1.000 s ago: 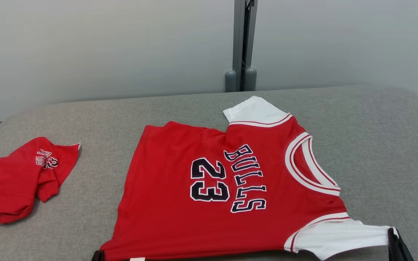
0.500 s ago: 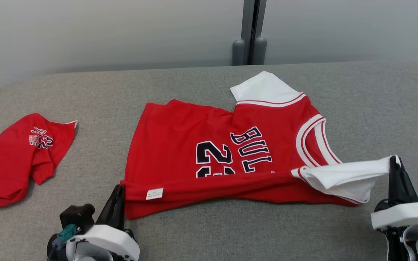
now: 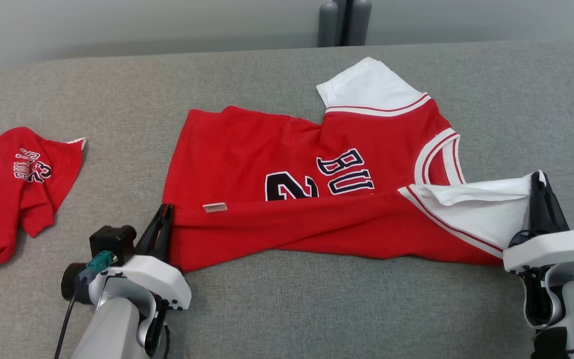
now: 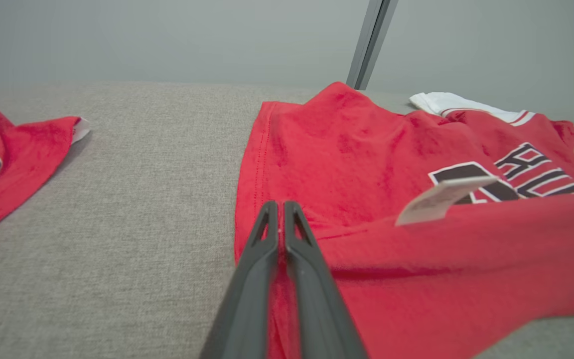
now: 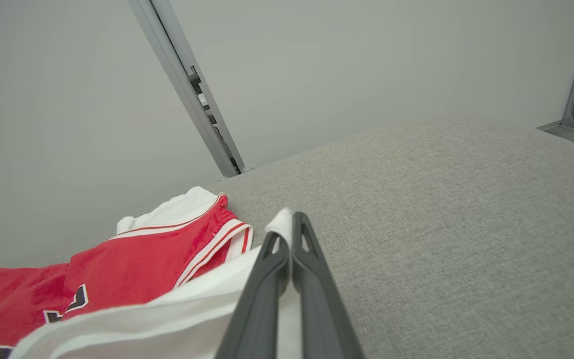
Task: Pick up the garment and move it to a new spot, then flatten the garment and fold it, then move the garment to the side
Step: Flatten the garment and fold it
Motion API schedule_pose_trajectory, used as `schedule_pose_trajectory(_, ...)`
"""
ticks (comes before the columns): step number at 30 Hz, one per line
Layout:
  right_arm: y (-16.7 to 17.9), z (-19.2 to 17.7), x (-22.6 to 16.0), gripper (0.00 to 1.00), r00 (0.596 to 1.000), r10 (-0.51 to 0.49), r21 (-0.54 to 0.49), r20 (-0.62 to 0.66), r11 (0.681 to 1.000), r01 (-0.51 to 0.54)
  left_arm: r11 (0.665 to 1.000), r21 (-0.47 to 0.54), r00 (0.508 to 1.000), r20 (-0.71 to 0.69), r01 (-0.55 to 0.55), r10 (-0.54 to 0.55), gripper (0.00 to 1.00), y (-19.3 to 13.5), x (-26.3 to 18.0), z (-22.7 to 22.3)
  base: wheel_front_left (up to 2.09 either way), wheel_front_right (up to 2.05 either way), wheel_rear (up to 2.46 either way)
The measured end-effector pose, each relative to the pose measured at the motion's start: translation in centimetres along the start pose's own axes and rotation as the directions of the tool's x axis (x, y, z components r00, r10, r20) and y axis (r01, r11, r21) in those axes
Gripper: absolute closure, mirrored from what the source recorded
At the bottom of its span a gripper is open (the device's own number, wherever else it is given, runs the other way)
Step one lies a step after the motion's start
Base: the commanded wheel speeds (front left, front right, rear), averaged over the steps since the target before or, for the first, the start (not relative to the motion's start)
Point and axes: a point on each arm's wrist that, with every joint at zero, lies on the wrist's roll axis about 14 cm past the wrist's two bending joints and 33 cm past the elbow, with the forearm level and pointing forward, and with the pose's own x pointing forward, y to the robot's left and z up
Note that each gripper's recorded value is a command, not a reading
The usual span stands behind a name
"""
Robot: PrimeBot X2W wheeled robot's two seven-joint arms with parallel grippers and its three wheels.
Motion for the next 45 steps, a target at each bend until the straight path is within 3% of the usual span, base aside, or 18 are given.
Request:
schedule_pose_trajectory(9,0.6,-1.1,1.1,1.00,0.999,0.016,-0.028,-0.034,0.999,-0.017,0.998,0.052,1.000,-0.012,0.019,-0.019,1.00,0.0,2.2,0.3,0.00,0.00,0.00)
schedule_pose_trajectory(10,0.5,-1.1,1.2,1.00,0.999,0.016,-0.028,-0.035,0.999,-0.017,0.998,0.055,1.000,-0.011,0.020,-0.020,0.96,0.0,2.3,0.4,0.00,0.00,0.00)
schedule_pose_trajectory(13,0.8,-1.2,1.5,1.00,0.999,0.022,-0.030,-0.037,0.999,-0.023,0.998,0.061,1.000,-0.010,0.019,-0.019,0.75,0.1,2.5,0.4,0.00,0.00,0.00)
schedule_pose_trajectory(14,0.9,-1.3,1.5,1.00,0.999,0.023,-0.030,-0.039,0.999,-0.024,0.998,0.060,1.000,-0.007,0.019,-0.019,0.57,0.1,2.5,0.5,0.00,0.00,0.00)
schedule_pose_trajectory(15,0.9,-1.3,1.6,0.84,0.999,0.024,-0.029,-0.039,0.999,-0.025,0.998,0.062,1.000,-0.001,0.019,-0.018,0.05,0.1,2.6,0.6,0.00,0.00,0.00)
schedule_pose_trajectory(16,1.0,-1.3,1.7,0.42,0.999,0.025,-0.028,-0.038,0.999,-0.027,0.998,0.065,1.000,0.007,0.017,-0.017,0.00,0.1,2.7,0.9,0.00,0.00,0.00)
schedule_pose_trajectory(17,1.1,-1.1,1.8,0.00,0.999,0.027,-0.027,-0.033,0.999,-0.028,0.998,0.068,1.000,0.016,0.014,-0.015,0.00,0.2,2.7,1.2,0.00,0.00,0.00)
schedule_pose_trajectory(23,1.5,1.0,2.1,0.00,0.998,0.040,-0.009,0.044,0.999,-0.040,0.997,0.056,0.995,0.083,-0.060,0.055,0.00,2.0,2.3,2.8,0.00,0.00,0.00)
schedule_pose_trajectory(33,0.5,-5.1,-3.6,0.00,0.992,0.030,0.015,-0.126,1.000,-0.028,0.997,-0.029,0.997,-0.003,-0.074,0.074,0.00,1.5,-1.3,-1.4,0.00,0.00,0.00)
schedule_pose_trajectory(45,0.0,-8.9,-5.9,0.00,0.968,0.012,0.043,-0.249,0.999,-0.001,0.995,-0.052,0.996,-0.007,-0.085,0.085,0.00,1.2,-2.0,-1.6,0.00,0.00,0.00)
